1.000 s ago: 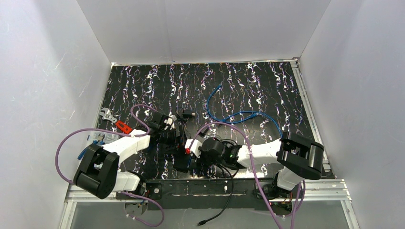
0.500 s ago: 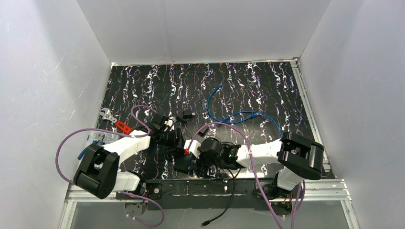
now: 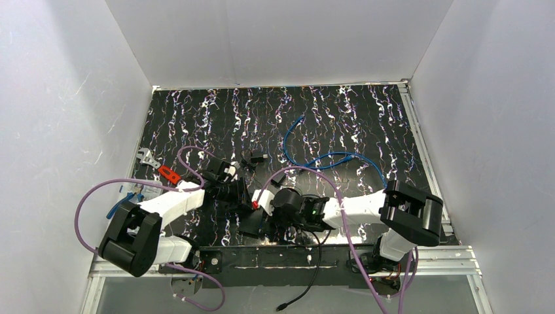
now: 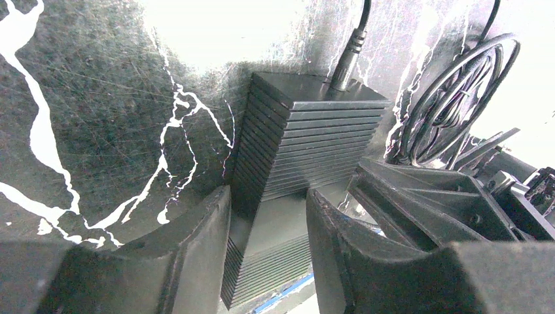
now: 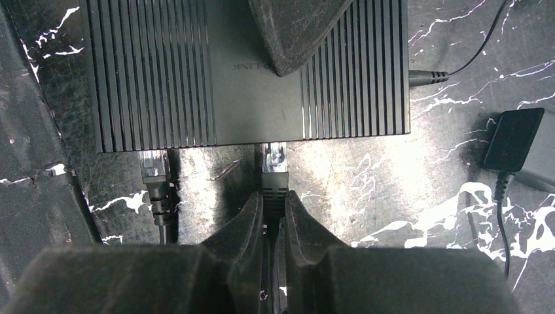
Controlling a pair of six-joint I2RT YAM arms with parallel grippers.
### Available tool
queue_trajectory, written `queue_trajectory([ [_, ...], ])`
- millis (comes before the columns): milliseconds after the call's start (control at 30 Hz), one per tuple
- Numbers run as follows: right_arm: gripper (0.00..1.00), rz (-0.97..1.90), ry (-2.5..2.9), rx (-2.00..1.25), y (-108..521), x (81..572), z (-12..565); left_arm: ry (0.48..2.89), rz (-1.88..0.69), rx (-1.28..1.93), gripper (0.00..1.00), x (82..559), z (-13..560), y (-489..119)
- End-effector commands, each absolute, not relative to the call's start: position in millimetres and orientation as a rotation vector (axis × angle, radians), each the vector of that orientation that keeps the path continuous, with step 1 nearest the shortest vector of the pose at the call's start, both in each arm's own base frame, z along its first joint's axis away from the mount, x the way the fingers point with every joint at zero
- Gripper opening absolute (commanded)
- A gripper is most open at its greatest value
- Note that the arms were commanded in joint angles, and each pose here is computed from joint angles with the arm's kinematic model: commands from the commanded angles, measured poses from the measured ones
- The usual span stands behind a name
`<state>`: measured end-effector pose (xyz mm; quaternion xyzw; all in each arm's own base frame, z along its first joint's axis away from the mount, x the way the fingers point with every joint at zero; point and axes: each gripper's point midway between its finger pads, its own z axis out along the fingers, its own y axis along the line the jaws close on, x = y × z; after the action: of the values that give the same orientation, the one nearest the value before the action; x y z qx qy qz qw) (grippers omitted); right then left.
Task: Insert the plug into the switch port
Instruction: Pick up the power from the center of the board, then insert the connector into the switch port.
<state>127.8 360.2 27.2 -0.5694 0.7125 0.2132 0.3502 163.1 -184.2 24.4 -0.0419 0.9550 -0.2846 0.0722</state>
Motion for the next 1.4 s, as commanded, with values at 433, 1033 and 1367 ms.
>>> queue_trajectory([
  [433,0.01,0.793,1.685,-1.331,429.9,131.8,79.2,2.925,-0.976,-0.113,0.32,124.1,21.8,-194.5],
  [1033,0.01,0.776,1.599,-1.388,415.8,129.2,81.4,2.826,-1.066,-0.104,0.47,129.4,57.9,-202.3],
  [1367,0.01,0.735,1.703,-1.347,373.5,122.2,61.6,2.68,-0.871,-0.05,0.65,161.9,117.8,-187.6],
])
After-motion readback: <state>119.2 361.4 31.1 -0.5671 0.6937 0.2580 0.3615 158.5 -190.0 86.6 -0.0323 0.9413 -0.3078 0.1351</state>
